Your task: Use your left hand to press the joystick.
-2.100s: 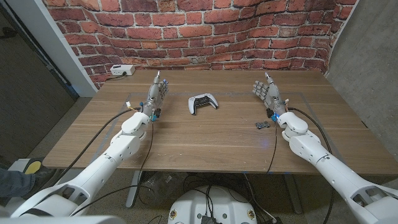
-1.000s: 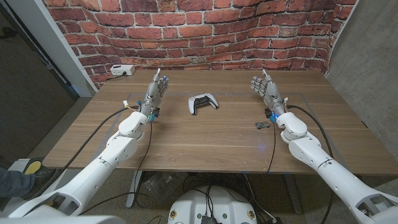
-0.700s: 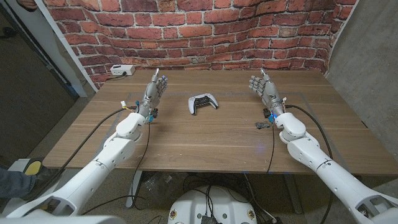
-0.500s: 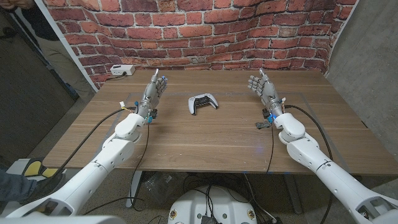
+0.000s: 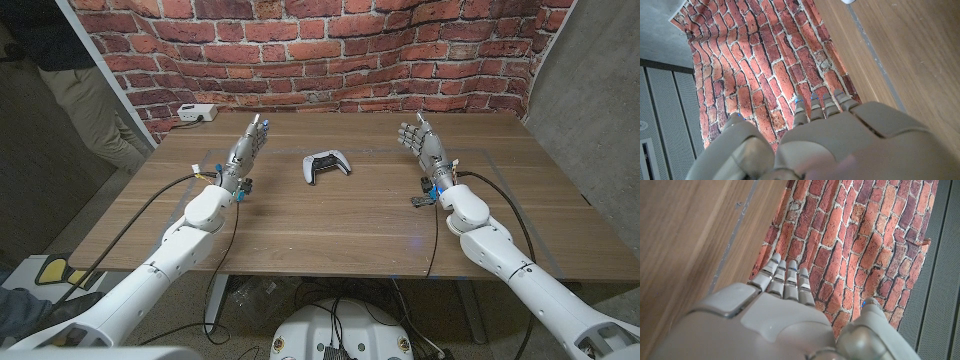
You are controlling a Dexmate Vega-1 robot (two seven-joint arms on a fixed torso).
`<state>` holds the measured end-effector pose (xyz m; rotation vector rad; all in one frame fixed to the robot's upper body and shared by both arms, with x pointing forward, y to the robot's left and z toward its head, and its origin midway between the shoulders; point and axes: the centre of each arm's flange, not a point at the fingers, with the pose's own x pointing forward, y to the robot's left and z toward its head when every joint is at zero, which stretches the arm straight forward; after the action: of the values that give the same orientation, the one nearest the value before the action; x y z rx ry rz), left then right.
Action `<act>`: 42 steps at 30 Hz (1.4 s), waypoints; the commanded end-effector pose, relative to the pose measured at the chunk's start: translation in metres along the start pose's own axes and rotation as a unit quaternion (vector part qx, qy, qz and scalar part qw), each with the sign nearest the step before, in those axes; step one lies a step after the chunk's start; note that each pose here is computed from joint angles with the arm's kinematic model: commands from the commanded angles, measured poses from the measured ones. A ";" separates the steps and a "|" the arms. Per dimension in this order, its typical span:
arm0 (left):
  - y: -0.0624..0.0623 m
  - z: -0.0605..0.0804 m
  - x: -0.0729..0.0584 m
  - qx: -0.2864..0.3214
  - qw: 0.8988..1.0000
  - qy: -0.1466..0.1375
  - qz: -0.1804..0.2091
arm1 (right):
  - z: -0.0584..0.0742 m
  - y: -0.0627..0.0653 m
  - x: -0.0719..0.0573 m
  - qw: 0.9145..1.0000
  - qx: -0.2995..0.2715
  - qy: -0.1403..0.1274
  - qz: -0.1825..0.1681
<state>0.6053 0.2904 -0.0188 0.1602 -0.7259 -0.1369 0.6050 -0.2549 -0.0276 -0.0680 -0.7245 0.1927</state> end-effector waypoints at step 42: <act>-0.069 0.064 0.026 0.375 0.921 -0.101 -0.012 | 0.005 -0.003 -0.015 1.000 -0.001 -0.007 -0.028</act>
<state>0.5953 0.2420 0.0111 0.7305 -0.8929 0.0714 0.5929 -0.2563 -0.0343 -0.0598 -0.7271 0.1385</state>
